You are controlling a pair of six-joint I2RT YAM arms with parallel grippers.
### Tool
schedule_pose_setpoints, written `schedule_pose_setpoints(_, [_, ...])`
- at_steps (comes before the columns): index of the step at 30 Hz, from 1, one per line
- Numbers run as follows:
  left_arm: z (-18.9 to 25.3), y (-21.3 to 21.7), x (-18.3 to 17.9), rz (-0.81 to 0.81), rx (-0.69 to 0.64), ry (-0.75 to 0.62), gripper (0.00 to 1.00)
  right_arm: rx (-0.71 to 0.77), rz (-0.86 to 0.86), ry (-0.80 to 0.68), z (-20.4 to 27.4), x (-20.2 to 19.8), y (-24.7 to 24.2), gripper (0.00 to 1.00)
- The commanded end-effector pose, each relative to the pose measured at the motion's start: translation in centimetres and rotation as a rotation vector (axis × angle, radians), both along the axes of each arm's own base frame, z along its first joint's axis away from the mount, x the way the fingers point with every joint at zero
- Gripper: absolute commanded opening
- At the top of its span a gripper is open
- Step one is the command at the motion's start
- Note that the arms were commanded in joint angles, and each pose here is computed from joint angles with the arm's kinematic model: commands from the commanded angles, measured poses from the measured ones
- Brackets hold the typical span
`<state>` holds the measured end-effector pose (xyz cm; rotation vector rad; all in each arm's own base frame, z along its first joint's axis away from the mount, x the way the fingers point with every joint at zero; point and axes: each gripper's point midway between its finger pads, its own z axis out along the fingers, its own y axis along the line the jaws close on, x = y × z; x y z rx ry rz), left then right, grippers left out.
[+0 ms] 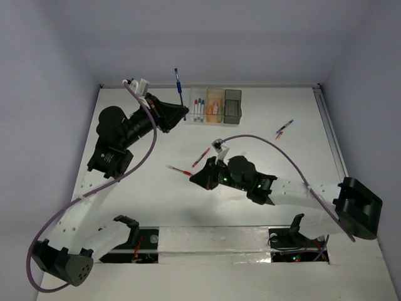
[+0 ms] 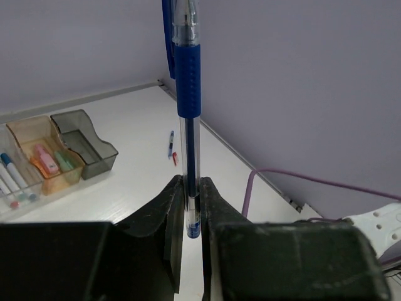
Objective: Sort the stationery into containers
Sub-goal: Place the pen in the storage box.
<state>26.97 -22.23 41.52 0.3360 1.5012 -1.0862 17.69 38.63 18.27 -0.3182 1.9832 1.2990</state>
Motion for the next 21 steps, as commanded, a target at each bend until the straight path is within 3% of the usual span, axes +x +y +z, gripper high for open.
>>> schedule_pose_setpoints(1, [-0.4,0.4,-0.7,0.007,0.0,-0.03,0.0,0.115,0.016,-0.169,8.1,0.0,-1.1,0.18])
schedule_pose_setpoints(7, [-4.9,0.1,-3.5,-0.091,0.044,0.021,0.0,0.049,0.065,-0.405,14.7,0.2,-3.5,0.55])
schedule_pose_setpoints(12, [-7.9,-0.5,-6.4,-0.218,0.048,0.032,0.0,0.034,0.044,-0.53,19.4,1.2,-4.7,0.74])
schedule_pose_setpoints(15, [-8.2,-0.6,-7.6,-0.266,0.04,0.019,0.0,0.011,-0.007,-0.556,21.2,2.7,-4.7,0.76])
schedule_pose_setpoints(21, [-7.9,-0.7,-8.3,-0.293,0.027,0.002,0.0,0.013,0.002,-0.523,21.6,4.2,-2.7,0.69])
